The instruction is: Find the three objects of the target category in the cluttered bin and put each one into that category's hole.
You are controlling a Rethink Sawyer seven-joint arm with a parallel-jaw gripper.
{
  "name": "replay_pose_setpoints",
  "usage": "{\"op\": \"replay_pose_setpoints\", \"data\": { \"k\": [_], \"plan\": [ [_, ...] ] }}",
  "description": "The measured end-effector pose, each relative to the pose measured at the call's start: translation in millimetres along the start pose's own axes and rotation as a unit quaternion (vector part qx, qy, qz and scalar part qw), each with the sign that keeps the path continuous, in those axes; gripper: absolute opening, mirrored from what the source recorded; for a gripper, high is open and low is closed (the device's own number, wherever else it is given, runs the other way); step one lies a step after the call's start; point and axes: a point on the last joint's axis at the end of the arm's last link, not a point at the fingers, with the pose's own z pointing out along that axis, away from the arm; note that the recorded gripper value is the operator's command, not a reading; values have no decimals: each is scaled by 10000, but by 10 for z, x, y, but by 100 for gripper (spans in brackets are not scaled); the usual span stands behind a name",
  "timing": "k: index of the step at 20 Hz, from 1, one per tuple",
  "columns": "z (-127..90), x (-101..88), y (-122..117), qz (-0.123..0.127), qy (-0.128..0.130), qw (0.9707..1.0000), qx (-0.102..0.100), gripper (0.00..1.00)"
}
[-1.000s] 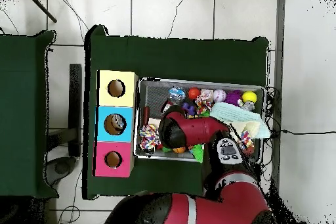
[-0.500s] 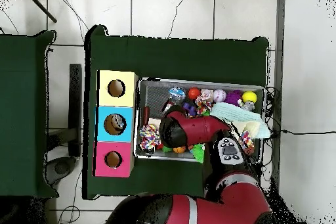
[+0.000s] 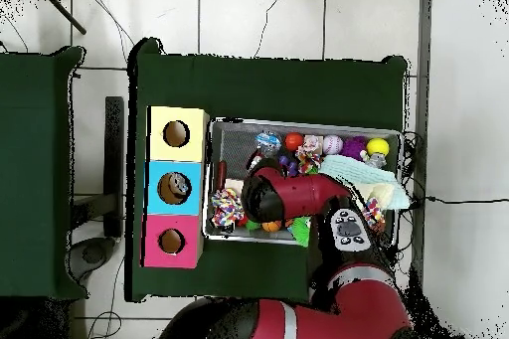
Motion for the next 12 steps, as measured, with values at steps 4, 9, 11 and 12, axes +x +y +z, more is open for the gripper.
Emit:
{"op": "replay_pose_setpoints", "data": {
  "k": [4, 9, 11, 12],
  "plan": [
    [-3, -4, 6, -48, -21, 10000, 20, 100],
    [2, 17, 0, -183, -32, 9998, 4, 100],
    [8, 29, -2, -251, -33, 9997, -19, 100],
    [11, 35, -3, -285, -33, 9996, -31, 100]
  ]
}}
